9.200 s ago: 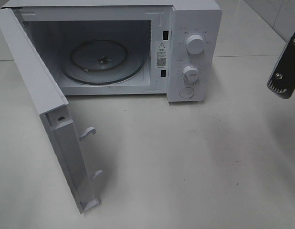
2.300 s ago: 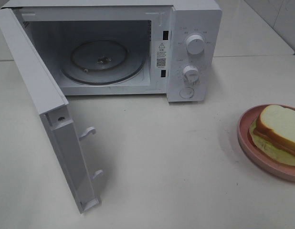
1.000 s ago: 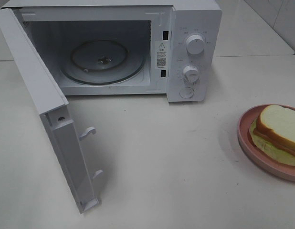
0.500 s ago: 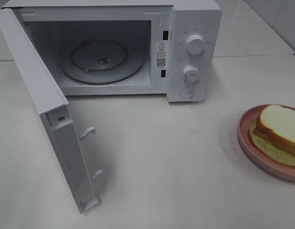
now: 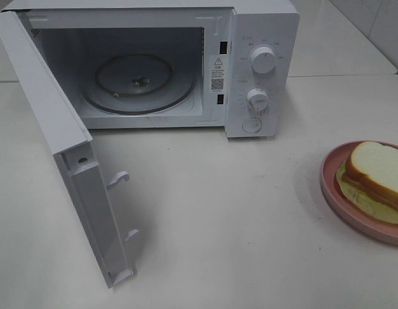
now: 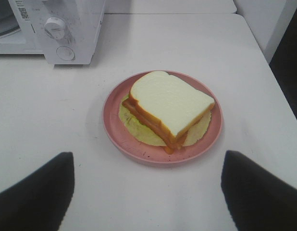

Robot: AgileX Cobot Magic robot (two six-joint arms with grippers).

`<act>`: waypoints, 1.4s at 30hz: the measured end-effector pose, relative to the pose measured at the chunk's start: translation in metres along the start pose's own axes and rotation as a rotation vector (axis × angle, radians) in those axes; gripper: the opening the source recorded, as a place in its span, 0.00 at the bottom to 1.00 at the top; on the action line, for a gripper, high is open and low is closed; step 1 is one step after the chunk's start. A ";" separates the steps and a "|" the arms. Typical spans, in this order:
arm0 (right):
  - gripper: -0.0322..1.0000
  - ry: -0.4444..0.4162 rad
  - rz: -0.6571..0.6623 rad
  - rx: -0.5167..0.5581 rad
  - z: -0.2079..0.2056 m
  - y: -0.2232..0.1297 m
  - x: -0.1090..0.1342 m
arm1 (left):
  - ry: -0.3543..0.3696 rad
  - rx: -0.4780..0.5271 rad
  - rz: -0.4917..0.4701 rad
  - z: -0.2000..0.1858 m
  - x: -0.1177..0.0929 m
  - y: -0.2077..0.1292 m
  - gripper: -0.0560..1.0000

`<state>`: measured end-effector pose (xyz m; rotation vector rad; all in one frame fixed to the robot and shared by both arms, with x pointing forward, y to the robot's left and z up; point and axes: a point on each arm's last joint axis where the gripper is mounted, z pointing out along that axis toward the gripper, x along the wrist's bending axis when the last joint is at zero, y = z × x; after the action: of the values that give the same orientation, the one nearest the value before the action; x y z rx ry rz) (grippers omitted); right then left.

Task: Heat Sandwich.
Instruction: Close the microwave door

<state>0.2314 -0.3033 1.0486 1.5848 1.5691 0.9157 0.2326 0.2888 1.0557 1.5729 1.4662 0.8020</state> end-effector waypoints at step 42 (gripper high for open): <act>0.77 0.000 0.000 0.000 0.000 0.000 0.000 | 0.139 -0.105 -0.029 0.156 0.034 0.037 0.05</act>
<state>0.2314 -0.3033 1.0486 1.5848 1.5691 0.9157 0.3905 0.3011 1.0138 1.4386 1.5157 0.9718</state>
